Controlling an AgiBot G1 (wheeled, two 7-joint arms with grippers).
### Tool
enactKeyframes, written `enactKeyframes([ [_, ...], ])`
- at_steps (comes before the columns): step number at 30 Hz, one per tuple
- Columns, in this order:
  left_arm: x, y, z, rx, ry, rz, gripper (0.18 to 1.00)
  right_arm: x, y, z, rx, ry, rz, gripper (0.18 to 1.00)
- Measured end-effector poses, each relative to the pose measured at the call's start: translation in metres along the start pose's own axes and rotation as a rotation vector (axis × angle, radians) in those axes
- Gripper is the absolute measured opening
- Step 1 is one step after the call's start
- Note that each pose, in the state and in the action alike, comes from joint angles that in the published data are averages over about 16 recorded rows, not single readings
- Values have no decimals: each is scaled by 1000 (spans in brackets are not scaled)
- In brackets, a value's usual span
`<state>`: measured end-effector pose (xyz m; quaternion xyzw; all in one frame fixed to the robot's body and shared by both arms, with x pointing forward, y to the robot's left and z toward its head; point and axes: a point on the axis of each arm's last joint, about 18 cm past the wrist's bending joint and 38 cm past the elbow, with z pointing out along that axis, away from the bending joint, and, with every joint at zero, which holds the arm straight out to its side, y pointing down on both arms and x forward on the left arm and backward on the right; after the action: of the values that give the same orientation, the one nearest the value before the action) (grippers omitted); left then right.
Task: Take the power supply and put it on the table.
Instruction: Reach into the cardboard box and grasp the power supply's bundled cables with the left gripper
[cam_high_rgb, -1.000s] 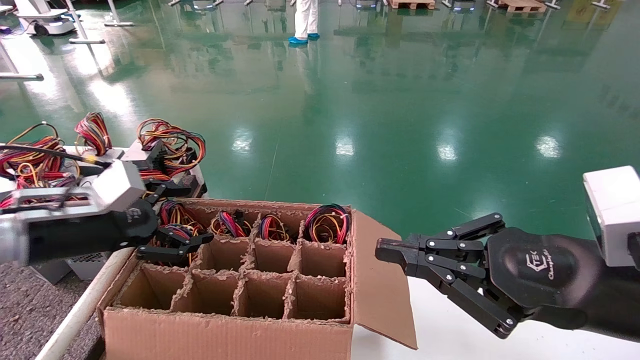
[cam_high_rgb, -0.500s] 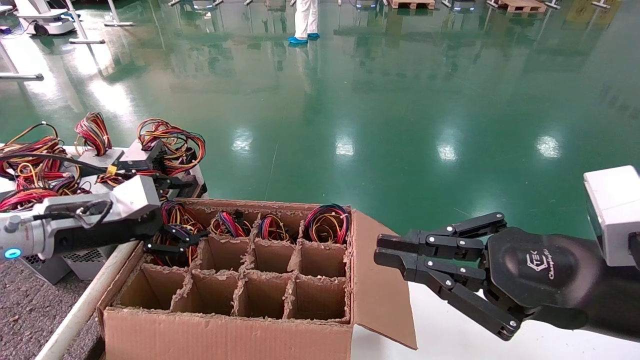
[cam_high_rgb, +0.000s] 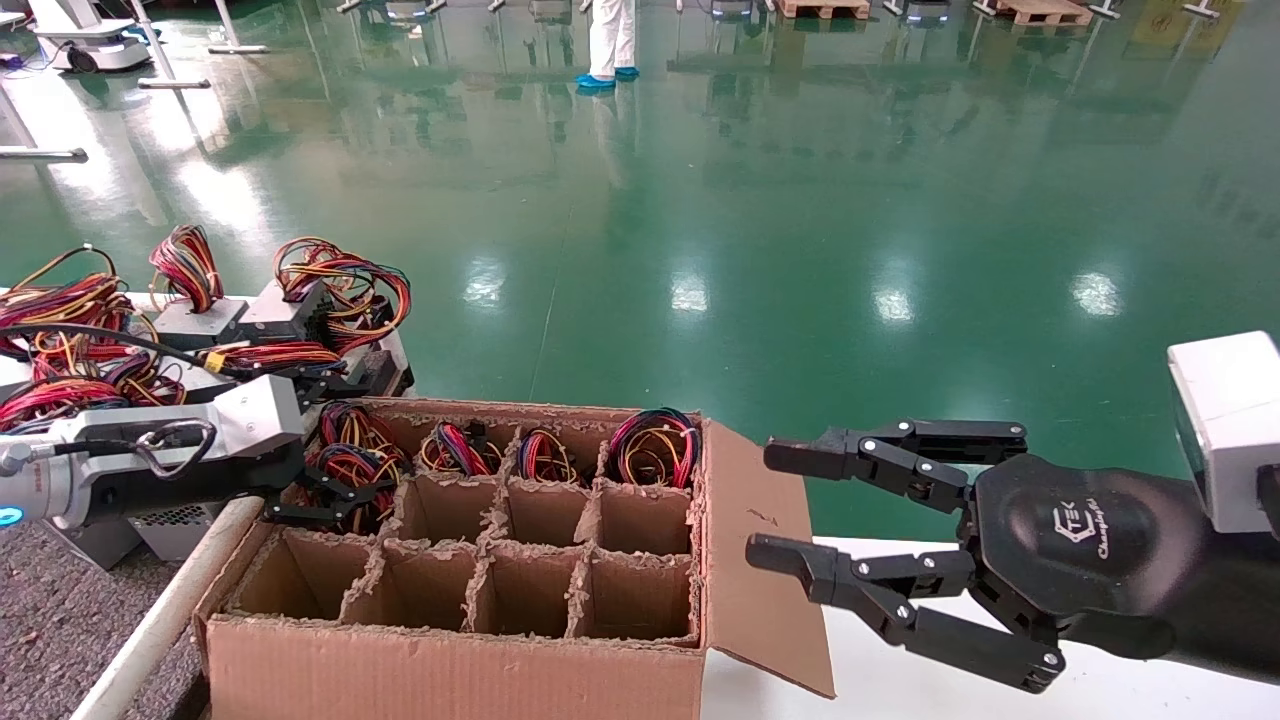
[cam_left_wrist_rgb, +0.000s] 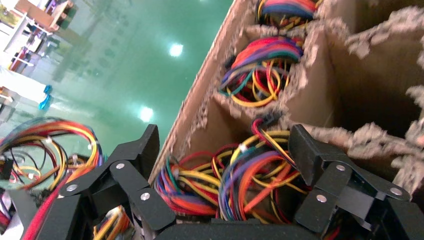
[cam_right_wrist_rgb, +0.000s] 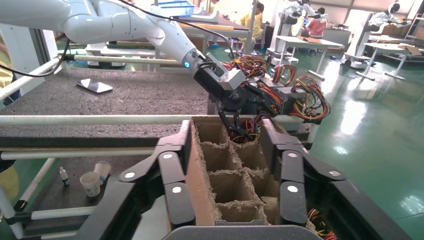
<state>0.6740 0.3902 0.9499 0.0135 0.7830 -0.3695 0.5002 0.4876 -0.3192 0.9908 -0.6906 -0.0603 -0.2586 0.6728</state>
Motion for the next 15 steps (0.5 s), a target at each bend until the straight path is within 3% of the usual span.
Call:
enactKeyframes([
  [9,1,9,-3,-27,9,-4,866,0,0,0,0,0,0,646],
  [15,4,17,-5,-51,20,-6,755,0,0,0,0,0,0,782],
])
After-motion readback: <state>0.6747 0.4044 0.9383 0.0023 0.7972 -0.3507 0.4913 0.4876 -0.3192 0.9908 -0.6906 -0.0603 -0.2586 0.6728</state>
